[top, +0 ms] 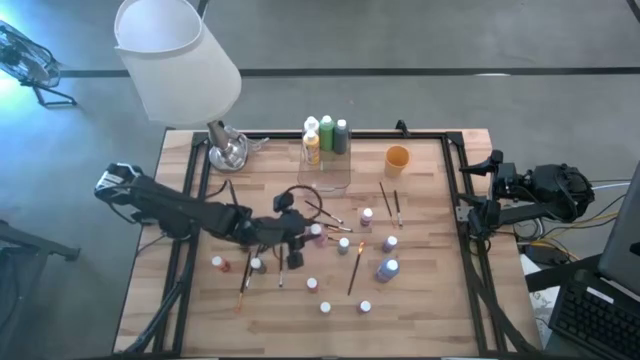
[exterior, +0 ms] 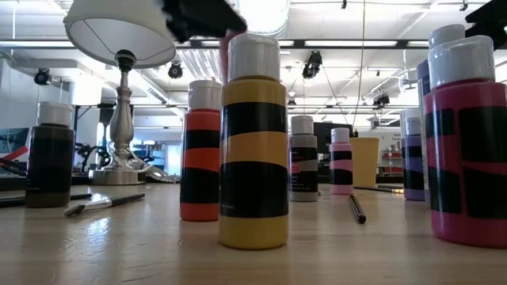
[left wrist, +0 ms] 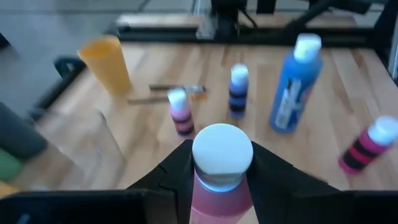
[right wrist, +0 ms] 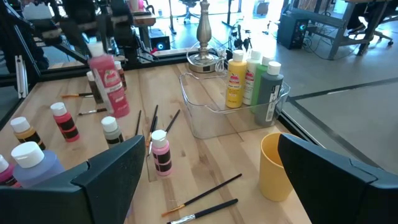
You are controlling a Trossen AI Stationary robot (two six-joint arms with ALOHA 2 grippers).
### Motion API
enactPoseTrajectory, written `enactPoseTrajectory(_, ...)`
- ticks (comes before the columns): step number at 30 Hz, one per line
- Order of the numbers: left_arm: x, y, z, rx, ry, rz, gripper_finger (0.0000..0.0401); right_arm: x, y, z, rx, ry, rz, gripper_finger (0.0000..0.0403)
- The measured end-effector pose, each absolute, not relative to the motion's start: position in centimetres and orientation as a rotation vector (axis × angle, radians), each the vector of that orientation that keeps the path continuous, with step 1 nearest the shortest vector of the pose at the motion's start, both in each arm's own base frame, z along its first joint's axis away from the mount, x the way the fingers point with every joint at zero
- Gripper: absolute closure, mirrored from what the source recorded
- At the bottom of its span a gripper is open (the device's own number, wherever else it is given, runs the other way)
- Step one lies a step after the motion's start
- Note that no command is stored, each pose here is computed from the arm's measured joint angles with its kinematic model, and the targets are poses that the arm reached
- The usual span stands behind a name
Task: Pick & Place Paint Supplies
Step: Put the big pink paint bottle into the bin
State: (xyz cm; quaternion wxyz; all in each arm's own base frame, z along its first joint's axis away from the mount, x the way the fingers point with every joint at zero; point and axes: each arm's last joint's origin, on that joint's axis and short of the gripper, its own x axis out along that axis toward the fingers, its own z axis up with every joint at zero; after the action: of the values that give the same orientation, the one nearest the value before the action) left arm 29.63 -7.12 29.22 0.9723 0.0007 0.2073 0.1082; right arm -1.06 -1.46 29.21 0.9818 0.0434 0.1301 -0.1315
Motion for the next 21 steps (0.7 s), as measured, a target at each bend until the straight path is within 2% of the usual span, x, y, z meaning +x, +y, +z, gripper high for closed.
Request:
enactPoseTrajectory(12,31.1,-2.1,35.9,0.042,0.254,0.360,0.0279,-1.1,-1.5,29.2,0.087,0.262,-0.265,0.0039)
enactPoseTrajectory(21,31.1,2.8,37.4,0.008,0.214,0.478,0.0278,-1.1,-1.5,29.2,0.087,0.262,-0.265,0.0039)
